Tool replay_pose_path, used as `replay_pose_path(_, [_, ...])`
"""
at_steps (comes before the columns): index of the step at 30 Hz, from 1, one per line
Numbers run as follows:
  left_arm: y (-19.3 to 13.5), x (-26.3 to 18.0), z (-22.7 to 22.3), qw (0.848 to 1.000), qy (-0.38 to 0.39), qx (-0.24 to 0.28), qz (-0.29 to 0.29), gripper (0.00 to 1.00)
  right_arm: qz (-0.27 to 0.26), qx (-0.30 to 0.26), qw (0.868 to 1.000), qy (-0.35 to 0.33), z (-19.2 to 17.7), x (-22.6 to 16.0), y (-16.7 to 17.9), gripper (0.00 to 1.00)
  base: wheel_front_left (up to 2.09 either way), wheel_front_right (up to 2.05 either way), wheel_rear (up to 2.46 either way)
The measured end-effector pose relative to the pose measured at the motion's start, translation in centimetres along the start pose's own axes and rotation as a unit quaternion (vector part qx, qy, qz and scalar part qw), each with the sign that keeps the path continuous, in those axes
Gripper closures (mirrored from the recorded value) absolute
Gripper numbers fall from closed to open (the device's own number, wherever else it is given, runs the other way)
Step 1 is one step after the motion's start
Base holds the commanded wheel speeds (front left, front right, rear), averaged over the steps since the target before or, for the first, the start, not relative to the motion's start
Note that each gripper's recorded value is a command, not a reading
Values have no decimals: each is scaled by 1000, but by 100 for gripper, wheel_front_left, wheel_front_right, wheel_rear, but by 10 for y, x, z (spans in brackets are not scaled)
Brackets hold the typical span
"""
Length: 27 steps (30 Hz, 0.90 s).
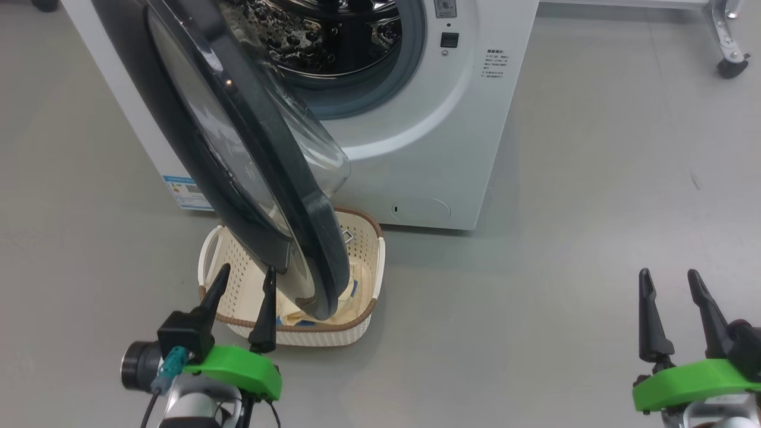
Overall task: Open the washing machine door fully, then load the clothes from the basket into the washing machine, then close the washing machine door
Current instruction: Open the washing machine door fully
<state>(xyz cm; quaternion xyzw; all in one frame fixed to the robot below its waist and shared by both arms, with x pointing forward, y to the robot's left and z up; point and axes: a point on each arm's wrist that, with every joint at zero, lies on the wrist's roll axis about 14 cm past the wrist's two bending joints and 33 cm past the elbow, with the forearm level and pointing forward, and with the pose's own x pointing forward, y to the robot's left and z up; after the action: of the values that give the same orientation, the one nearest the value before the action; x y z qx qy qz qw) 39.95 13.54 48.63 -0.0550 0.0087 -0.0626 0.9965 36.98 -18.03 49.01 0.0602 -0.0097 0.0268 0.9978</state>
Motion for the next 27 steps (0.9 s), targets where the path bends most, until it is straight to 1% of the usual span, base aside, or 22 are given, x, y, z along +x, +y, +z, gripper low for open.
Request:
replay_pose_path(1, [1,0,0,1000,0,0,1,1,0,0,1000,0,0,0,0,0,0,0,0])
replay_pose_path(2, [1,0,0,1000,0,0,2,16,0,0,1000,0,0,0,0,0,0,0,0])
replay_pose_path(4, [1,0,-2,1000,3,0,2,87,-1,0,1000,0,0,-1,-1,0,0,0,0])
replay_pose_path(5, [1,0,-3,1000,4,0,2,100,-1,0,1000,0,0,-1,-1,0,0,0,0])
replay_pose_path(9, [7,2,0,1000,2,5,15,100,-3,2,1000,-1,1,-1,-2,0,0,0,0])
replay_pose_path(12, [15,7,12,999,-14,10,31,100,-3,4,1000,-2,1,-1,-1,0,0,0,0])
replay_pose_path(15, [24,18,48,997,-64,17,47,100,-3,4,1000,-2,1,-1,-1,0,0,0,0])
replay_pose_path(18, [24,25,95,991,-125,21,49,100,-4,3,1000,-3,2,-2,-3,0,0,0,0])
replay_pose_path(22, [11,24,146,981,-187,30,37,100,-13,2,1000,3,0,-5,-8,0,0,0,0])
replay_pose_path(27, [-30,14,184,972,-231,31,-20,100,-20,2,1000,11,-5,-10,-12,0,0,0,0])
